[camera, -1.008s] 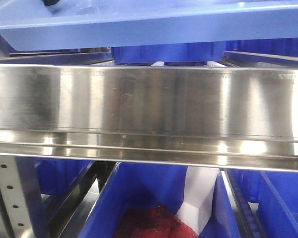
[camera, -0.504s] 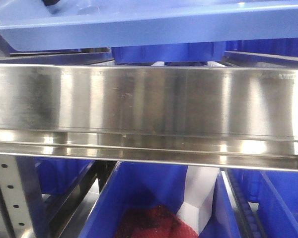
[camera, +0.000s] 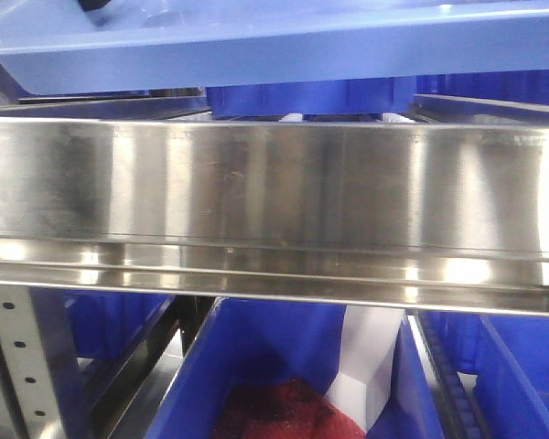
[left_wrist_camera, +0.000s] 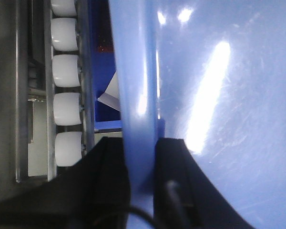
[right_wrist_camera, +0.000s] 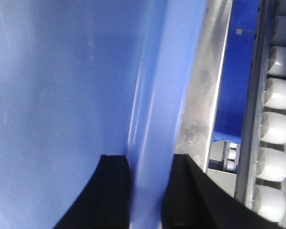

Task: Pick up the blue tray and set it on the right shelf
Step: 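Carry the tray above the shelf's steel rail with both grippers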

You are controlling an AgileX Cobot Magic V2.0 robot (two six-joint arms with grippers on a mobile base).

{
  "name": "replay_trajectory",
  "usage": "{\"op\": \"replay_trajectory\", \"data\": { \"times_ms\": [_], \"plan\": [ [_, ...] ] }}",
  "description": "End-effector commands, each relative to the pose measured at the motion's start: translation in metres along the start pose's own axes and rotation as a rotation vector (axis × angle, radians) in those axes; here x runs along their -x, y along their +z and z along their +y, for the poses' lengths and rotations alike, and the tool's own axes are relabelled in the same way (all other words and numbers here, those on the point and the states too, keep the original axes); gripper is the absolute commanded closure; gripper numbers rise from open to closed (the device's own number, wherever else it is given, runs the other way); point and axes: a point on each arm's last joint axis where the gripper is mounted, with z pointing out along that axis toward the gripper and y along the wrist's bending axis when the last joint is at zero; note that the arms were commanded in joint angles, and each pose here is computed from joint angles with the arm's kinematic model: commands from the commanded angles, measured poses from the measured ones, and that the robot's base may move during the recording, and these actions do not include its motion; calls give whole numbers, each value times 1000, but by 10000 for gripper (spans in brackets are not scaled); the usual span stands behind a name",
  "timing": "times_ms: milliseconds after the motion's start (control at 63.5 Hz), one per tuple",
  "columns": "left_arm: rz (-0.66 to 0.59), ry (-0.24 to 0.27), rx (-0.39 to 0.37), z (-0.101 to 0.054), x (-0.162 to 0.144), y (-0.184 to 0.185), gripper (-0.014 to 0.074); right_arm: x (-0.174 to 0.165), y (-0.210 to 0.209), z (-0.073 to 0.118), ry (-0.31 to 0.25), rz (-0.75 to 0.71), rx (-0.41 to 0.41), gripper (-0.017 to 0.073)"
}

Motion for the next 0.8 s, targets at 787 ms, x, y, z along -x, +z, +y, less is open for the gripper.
{"op": "replay_trajectory", "data": {
  "times_ms": [787],
  "plan": [
    [-123, 69, -53, -7, 5, -25, 642, 12, -19, 1, -21, -159, 35, 503]
  ]
}}
